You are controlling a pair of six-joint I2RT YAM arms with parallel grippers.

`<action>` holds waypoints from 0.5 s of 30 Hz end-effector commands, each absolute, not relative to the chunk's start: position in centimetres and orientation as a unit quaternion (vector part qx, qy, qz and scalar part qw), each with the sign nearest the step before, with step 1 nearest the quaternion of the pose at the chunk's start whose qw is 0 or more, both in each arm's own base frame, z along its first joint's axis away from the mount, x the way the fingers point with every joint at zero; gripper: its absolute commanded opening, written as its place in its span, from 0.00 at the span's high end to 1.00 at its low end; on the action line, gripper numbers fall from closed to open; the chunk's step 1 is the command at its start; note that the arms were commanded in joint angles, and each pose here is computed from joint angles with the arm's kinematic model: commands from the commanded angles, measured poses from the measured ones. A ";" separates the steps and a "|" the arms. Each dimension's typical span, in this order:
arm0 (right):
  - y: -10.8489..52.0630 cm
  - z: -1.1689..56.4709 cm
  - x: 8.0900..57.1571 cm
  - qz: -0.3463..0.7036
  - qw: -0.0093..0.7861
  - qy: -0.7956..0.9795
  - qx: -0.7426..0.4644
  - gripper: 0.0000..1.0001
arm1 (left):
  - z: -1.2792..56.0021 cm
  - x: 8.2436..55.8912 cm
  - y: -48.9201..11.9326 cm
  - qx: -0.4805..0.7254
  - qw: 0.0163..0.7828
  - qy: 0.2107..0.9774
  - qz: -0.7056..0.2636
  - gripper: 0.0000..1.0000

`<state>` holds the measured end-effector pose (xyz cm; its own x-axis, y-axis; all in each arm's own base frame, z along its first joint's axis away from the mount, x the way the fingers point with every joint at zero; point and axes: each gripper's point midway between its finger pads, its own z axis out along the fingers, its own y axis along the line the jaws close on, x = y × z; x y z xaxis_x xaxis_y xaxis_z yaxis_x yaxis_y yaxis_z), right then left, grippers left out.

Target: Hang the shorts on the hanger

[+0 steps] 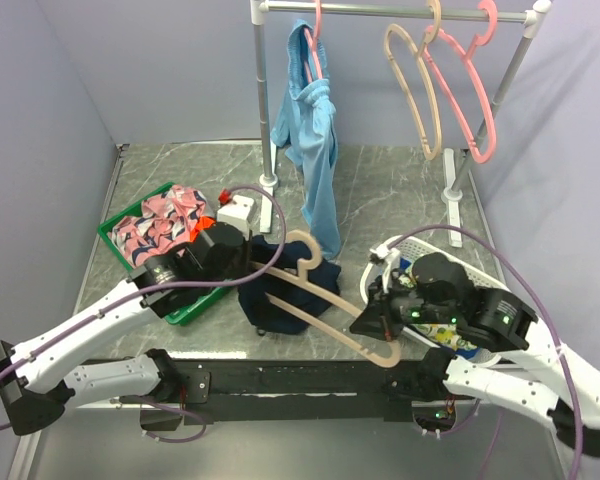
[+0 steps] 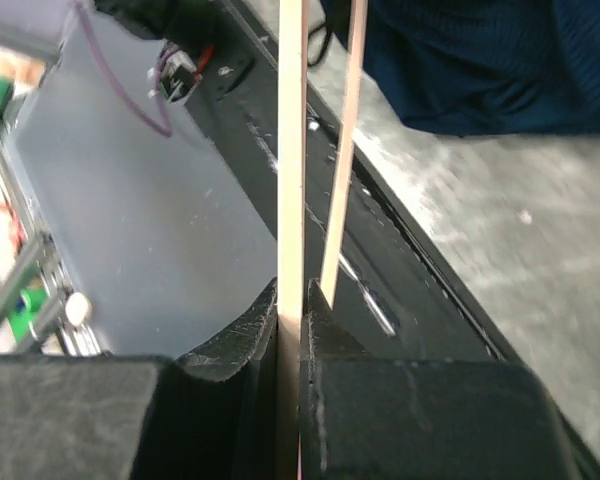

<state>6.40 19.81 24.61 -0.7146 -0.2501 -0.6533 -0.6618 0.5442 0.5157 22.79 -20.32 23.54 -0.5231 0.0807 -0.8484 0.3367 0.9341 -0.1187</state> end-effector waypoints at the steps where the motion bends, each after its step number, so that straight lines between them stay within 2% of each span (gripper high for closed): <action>1: 23.1 29.0 7.9 0.425 0.354 0.783 -0.284 1.00 | 27.8 23.8 -19.2 0.117 0.515 0.842 -0.112 0.99; 7: 26.1 28.7 12.3 0.414 0.442 0.757 -0.244 1.00 | 29.3 22.2 -20.3 0.137 0.524 0.820 -0.183 0.99; 13: 30.9 24.8 13.7 0.426 0.467 0.736 -0.241 1.00 | 27.9 20.6 -20.4 0.145 0.510 0.818 -0.222 0.99; 15: 32.2 24.5 13.8 0.424 0.486 0.727 -0.236 1.00 | 27.7 20.3 -20.4 0.140 0.507 0.819 -0.231 0.94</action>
